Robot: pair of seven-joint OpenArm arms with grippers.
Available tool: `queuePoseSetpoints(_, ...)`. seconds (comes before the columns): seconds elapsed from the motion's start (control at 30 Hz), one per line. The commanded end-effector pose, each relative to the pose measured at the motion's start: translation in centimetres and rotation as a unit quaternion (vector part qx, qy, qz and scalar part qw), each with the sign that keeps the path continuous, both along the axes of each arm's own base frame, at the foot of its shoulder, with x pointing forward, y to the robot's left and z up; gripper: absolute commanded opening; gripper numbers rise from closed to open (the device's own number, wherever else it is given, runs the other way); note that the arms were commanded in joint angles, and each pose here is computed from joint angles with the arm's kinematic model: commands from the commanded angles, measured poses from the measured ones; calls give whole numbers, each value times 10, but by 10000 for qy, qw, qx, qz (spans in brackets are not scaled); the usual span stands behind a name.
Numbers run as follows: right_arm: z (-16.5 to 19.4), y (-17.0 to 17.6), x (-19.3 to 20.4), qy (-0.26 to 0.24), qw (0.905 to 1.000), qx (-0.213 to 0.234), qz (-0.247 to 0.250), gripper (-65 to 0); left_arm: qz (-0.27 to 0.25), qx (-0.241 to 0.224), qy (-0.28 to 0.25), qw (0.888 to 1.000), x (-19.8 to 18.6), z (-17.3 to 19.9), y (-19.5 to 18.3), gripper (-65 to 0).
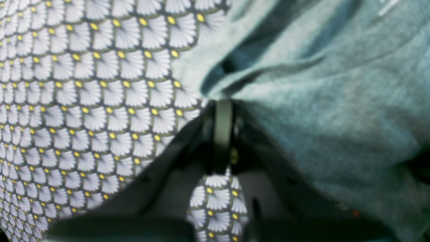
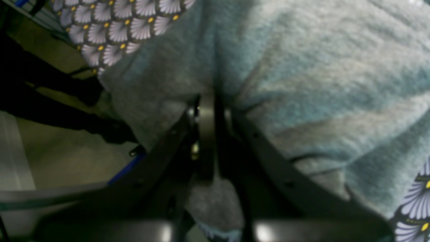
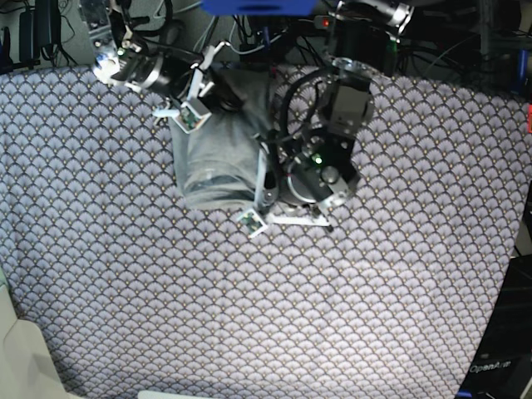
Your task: Fold the T-shirt properly
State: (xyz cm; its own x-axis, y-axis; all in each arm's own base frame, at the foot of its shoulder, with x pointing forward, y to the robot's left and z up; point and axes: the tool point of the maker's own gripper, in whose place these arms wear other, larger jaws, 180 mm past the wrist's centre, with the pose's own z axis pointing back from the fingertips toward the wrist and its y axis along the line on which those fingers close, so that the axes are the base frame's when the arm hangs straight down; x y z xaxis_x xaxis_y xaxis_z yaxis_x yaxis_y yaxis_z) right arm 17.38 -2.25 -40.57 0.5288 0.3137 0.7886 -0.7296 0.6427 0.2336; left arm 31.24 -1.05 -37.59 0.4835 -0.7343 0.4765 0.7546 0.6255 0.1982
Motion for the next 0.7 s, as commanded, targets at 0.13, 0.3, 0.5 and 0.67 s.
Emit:
queuePoseSetpoints(0.13, 8, -1, 1, -136, 9998, -103, 100, -638, -62, 30, 279, 9996, 4, -18, -5, -650)
queuePoseSetpoints(0.3, 6, -6, 1, -137, 9997, -180, 134, -638, -118, -129, 362, 9992, 1, -26, -16, -650)
queuePoseSetpoints(0.5, 6, -7, 0, -129, 9996, -196, 140, -638, -127, -174, 524, 9984, -2, -38, -18, -650)
queuePoseSetpoints(0.67, 4, -7, 0, -107, 9996, -201, 136, -637, -58, -236, -19, 9997, 11, -1, -14, -650)
